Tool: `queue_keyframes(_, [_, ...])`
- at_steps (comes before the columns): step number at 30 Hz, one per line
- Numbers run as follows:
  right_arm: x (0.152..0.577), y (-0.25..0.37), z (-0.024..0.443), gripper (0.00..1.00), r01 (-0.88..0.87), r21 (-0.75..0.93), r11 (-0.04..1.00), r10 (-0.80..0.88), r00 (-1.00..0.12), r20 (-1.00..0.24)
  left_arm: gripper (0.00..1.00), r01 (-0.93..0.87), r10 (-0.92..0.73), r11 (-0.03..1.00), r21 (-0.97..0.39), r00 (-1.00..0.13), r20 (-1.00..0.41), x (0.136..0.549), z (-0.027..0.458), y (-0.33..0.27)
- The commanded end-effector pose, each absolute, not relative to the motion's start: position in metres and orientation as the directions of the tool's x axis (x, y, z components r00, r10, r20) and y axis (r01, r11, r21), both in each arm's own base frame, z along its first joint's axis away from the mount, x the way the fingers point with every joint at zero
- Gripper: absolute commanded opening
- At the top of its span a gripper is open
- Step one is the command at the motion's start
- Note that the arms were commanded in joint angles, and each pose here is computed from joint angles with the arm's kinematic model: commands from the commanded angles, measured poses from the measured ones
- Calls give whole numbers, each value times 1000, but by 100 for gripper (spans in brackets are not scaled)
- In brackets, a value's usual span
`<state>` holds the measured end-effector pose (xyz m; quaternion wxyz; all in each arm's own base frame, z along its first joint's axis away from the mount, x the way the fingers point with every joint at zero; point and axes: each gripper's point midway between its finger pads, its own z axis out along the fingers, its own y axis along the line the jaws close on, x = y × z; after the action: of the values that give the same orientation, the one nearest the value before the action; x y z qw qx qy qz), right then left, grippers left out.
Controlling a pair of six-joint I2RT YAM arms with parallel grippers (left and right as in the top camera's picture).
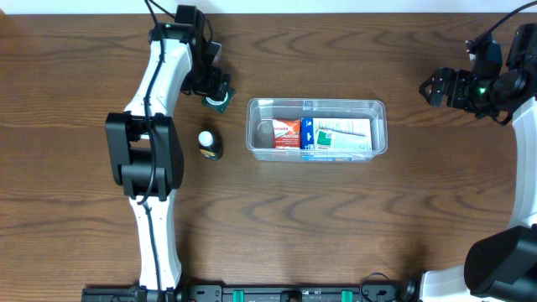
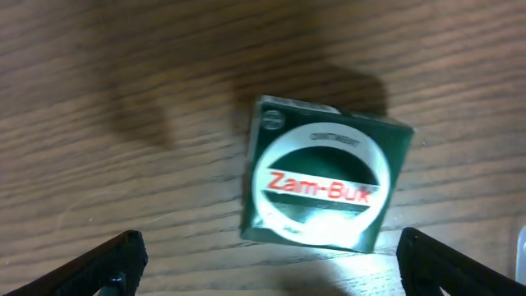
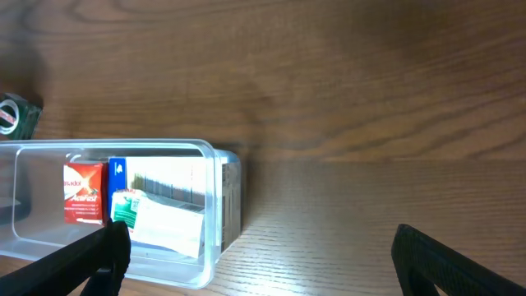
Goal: Pack container
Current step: 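Grasp the green Zam-Buk tin with the left gripper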
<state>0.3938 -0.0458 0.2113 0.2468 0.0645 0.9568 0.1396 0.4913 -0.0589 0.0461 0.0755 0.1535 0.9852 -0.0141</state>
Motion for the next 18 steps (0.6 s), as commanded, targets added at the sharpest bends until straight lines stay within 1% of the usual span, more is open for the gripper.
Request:
queue_keyframes(1, [394,-47,220,99,54,300,952,198,-859,-473,98,387,384,922,2,-914,-132,489,36,-73])
queue_keyframes(8, [394,-47,220,99,54,300,952,198,-859,-473,98,399,398,917,13,-913,-91,487,13,-77])
queue_keyframes(18, [394,-47,220,99,54,300,952,198,-859,-473,98,397,397,917,21,-913,-94,491,5,-75])
